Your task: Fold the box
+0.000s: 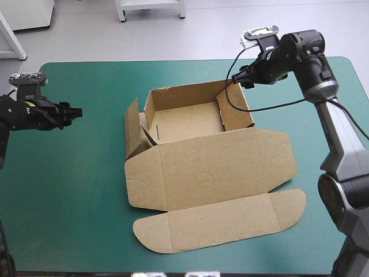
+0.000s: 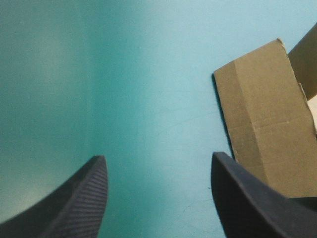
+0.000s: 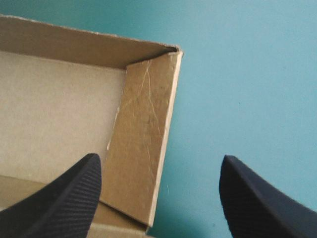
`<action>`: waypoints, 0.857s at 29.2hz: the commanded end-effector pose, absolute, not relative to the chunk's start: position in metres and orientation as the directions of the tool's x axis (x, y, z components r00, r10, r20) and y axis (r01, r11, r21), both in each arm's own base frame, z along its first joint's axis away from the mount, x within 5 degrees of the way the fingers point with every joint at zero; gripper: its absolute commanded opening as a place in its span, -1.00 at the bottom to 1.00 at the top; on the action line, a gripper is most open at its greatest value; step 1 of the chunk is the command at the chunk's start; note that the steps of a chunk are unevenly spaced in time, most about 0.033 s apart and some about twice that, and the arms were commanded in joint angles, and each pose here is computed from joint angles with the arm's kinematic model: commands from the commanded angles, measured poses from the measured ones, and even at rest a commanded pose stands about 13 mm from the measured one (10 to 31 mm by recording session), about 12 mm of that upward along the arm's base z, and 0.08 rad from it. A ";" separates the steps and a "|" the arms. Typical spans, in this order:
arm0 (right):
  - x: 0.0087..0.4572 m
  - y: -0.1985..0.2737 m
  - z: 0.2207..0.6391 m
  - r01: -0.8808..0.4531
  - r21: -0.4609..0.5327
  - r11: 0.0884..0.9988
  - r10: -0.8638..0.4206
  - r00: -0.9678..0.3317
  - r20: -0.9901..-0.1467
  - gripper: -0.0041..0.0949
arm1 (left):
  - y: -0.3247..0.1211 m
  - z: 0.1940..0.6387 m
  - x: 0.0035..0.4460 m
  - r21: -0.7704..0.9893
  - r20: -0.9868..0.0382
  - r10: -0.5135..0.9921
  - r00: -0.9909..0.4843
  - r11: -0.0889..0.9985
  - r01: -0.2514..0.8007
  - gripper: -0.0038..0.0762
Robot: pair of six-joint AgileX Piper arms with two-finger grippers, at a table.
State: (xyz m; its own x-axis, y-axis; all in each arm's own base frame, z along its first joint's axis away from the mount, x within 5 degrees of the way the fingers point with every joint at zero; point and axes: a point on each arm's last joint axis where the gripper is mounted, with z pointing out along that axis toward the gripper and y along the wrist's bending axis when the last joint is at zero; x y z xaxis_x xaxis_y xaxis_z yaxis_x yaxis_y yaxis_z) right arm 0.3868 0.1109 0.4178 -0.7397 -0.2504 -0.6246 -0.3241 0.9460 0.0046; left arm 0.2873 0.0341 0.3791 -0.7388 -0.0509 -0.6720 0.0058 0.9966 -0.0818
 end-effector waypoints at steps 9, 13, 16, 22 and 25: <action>0.305 0.135 0.425 -0.320 -0.154 0.935 -0.335 -0.653 -0.679 0.20 | 0.027 0.401 0.282 -0.103 -0.751 -0.050 -0.658 0.994 0.041 0.20; 0.333 0.128 0.419 -0.283 -0.159 0.946 -0.306 -0.616 -0.726 0.27 | 0.026 0.401 0.282 -0.115 -0.753 -0.056 -0.655 0.992 0.048 0.20; 0.357 0.119 0.409 -0.270 -0.109 0.957 -0.267 -0.662 -0.700 0.29 | 0.024 0.402 0.283 -0.130 -0.758 -0.055 -0.650 0.989 0.068 0.20; 0.398 0.112 0.385 -0.280 -0.040 0.959 -0.240 -0.727 -0.644 0.29 | 0.022 0.403 0.283 -0.146 -0.766 -0.059 -0.640 0.986 0.084 0.20; 0.411 0.117 0.375 -0.292 -0.035 0.956 -0.248 -0.736 -0.630 0.29 | 0.022 0.403 0.283 -0.148 -0.767 -0.060 -0.639 0.985 0.086 0.20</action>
